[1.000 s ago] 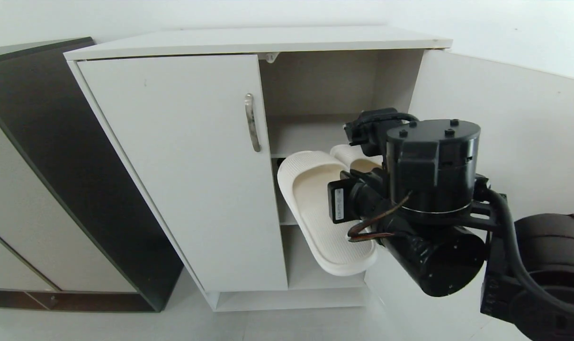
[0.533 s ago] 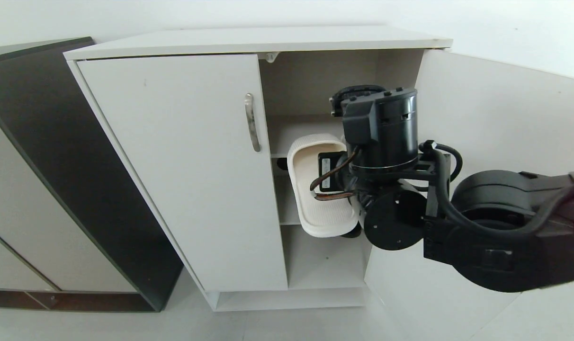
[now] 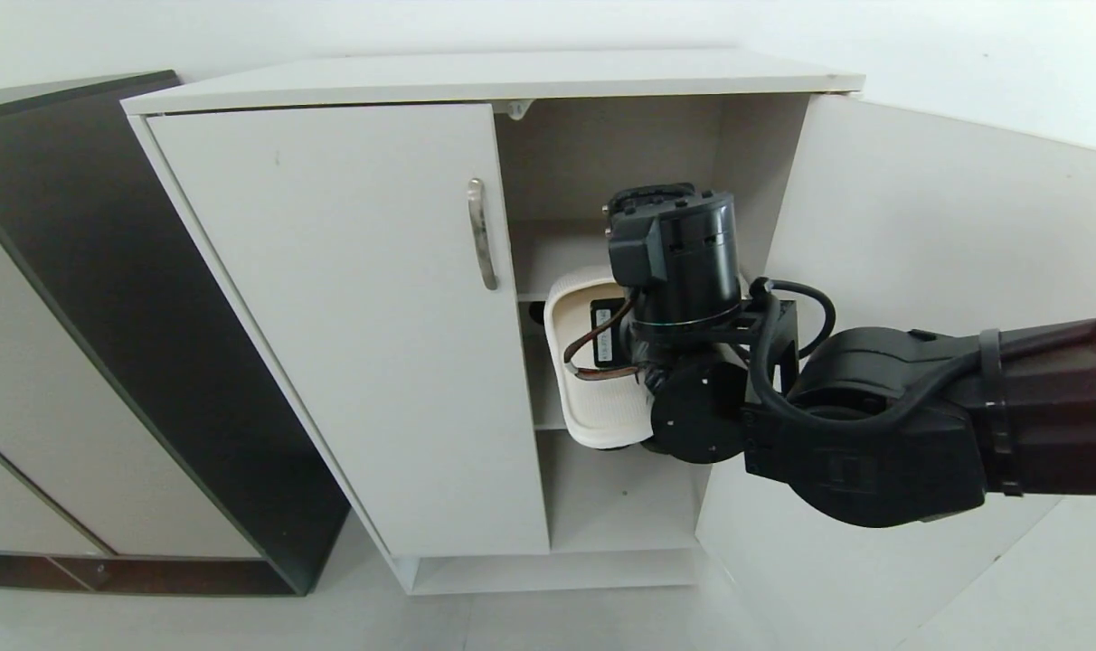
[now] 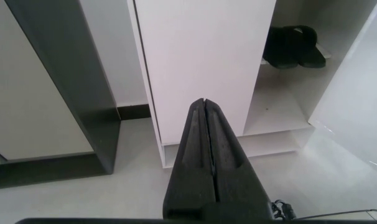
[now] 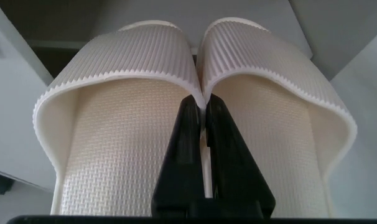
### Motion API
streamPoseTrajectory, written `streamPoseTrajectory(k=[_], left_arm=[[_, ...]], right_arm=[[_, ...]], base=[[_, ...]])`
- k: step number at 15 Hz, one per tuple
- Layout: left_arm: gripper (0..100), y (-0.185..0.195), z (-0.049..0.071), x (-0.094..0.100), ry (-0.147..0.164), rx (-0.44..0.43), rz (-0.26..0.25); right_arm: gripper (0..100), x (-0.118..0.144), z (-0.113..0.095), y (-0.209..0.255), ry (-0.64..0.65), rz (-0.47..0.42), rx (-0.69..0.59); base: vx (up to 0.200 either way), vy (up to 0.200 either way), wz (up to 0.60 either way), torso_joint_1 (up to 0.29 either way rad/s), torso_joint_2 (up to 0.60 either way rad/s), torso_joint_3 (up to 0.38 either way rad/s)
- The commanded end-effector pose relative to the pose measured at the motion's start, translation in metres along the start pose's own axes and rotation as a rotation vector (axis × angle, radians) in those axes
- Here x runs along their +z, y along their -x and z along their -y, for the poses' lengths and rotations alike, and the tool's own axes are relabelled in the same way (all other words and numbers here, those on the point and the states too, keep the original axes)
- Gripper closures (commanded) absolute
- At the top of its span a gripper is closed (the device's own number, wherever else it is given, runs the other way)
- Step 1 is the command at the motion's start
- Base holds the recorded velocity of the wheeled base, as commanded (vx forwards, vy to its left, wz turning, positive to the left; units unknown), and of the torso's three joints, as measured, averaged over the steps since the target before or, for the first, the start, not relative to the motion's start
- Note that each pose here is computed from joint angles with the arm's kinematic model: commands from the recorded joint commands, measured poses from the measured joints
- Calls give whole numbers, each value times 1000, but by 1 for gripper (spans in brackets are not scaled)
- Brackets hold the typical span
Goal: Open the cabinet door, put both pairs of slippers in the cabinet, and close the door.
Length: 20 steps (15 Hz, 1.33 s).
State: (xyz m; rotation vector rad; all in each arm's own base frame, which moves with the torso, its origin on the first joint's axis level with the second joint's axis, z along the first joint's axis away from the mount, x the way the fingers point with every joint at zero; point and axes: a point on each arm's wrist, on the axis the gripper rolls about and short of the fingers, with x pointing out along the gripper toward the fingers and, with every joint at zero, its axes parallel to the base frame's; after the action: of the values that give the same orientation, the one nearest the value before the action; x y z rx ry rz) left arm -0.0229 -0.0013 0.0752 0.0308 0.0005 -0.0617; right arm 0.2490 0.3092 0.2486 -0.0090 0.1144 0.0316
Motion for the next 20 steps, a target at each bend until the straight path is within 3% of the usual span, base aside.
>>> streamPoseTrajectory(k=[1,9,20], left_arm=[[100,0,0,0,0,0,-2],[100,0,0,0,2,0,0],[100,0,0,0,2,0,-2]], right_arm=[[100,-1,1,-3,1,-1,-7],[100,1,3,-5,6,3,-15],[100,-2,-4,-28,-1,23,-33]], base=[[200,0,0,-7,7,2],[200,0,0,1,4,5],[0,0,0,0,0,0]])
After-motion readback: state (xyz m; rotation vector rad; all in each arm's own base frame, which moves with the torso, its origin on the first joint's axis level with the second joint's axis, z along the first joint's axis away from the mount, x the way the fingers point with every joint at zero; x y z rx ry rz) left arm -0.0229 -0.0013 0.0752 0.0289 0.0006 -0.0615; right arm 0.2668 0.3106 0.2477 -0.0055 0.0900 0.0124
